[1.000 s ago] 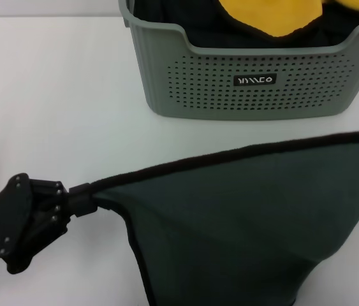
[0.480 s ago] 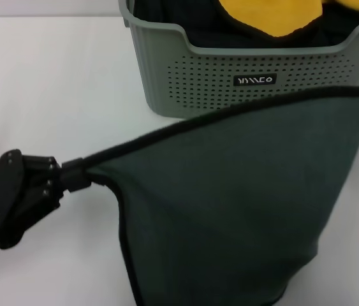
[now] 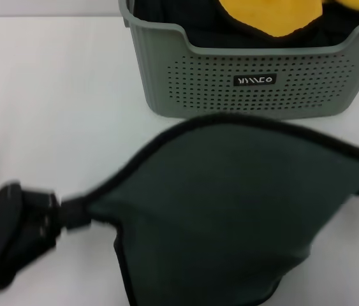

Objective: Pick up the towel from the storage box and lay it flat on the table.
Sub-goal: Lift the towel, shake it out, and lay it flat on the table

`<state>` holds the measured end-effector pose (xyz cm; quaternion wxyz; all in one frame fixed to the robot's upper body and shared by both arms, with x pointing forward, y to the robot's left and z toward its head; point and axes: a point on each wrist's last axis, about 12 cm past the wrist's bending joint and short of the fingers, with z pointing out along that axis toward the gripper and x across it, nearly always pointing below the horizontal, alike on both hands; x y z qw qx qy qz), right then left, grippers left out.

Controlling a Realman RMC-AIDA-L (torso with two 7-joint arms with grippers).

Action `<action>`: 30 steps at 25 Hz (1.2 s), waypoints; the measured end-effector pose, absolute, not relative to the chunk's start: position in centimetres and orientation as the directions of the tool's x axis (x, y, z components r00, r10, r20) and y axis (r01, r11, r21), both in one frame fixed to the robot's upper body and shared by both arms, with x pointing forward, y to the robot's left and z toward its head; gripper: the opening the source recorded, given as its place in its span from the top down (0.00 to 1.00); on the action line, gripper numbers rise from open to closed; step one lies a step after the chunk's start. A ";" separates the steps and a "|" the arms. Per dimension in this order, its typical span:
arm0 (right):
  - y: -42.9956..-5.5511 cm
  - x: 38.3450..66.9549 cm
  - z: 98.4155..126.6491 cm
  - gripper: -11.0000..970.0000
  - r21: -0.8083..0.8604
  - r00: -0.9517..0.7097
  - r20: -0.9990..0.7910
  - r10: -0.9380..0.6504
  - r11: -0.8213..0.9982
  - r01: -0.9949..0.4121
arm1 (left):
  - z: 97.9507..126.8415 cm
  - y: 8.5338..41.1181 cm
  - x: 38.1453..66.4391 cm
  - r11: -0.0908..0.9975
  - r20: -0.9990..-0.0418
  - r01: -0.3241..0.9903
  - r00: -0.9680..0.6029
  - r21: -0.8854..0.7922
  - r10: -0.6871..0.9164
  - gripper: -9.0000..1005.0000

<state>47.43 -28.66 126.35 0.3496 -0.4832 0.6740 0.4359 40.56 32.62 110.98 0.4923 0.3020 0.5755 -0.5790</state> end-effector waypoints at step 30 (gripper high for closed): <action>-28.1 44.4 120.8 0.98 0.402 -0.396 -0.915 -0.076 -0.266 -0.876 | 115.1 29.9 31.3 -0.023 -0.940 0.964 -0.263 -0.265 -0.216 0.96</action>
